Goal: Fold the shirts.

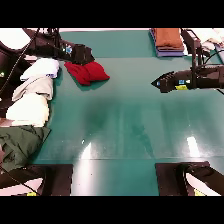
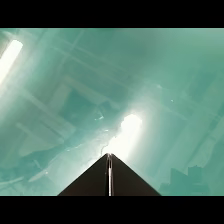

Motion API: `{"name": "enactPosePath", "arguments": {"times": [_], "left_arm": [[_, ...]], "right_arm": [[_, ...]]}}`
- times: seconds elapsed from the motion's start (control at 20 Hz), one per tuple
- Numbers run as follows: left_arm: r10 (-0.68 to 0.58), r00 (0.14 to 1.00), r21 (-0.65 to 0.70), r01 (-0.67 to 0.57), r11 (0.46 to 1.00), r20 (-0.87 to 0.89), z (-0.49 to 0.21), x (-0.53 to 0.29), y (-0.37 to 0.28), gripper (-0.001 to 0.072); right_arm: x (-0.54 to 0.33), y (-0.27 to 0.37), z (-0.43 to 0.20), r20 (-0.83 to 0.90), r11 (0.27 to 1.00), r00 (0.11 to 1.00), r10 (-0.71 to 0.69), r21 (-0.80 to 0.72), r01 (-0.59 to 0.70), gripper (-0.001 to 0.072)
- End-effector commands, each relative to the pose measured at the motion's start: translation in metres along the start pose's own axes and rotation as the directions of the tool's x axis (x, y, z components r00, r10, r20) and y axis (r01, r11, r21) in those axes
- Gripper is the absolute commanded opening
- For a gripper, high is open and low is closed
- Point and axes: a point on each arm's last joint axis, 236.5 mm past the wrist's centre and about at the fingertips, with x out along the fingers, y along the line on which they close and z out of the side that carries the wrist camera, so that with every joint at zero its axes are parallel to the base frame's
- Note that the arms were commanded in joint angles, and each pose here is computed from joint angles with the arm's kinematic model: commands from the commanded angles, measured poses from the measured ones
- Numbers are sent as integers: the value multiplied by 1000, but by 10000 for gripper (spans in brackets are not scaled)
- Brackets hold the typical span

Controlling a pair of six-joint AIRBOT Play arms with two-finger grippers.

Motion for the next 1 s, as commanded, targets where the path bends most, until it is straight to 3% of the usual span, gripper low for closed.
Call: {"name": "enactPosePath", "arguments": {"times": [0.0,0.5,0.7,0.8,0.95], "left_arm": [[0,1000,0,0,1000,0,0,0,0,26],[0,1000,0,0,1000,2,1,0,0,27],[14,990,28,-18,999,138,33,-2,3,47],[80,969,41,-92,995,232,55,-1,22,611],[280,937,-24,-281,959,210,50,30,91,611]], "right_arm": [[0,0,0,0,1000,1000,0,0,0,17],[0,0,0,1,1000,1000,0,0,0,18],[0,1,0,2,1000,1000,4,2,-4,18],[0,2,1,2,1000,1000,9,4,-9,17],[0,3,-1,-6,1000,1000,11,4,-11,17]]}}
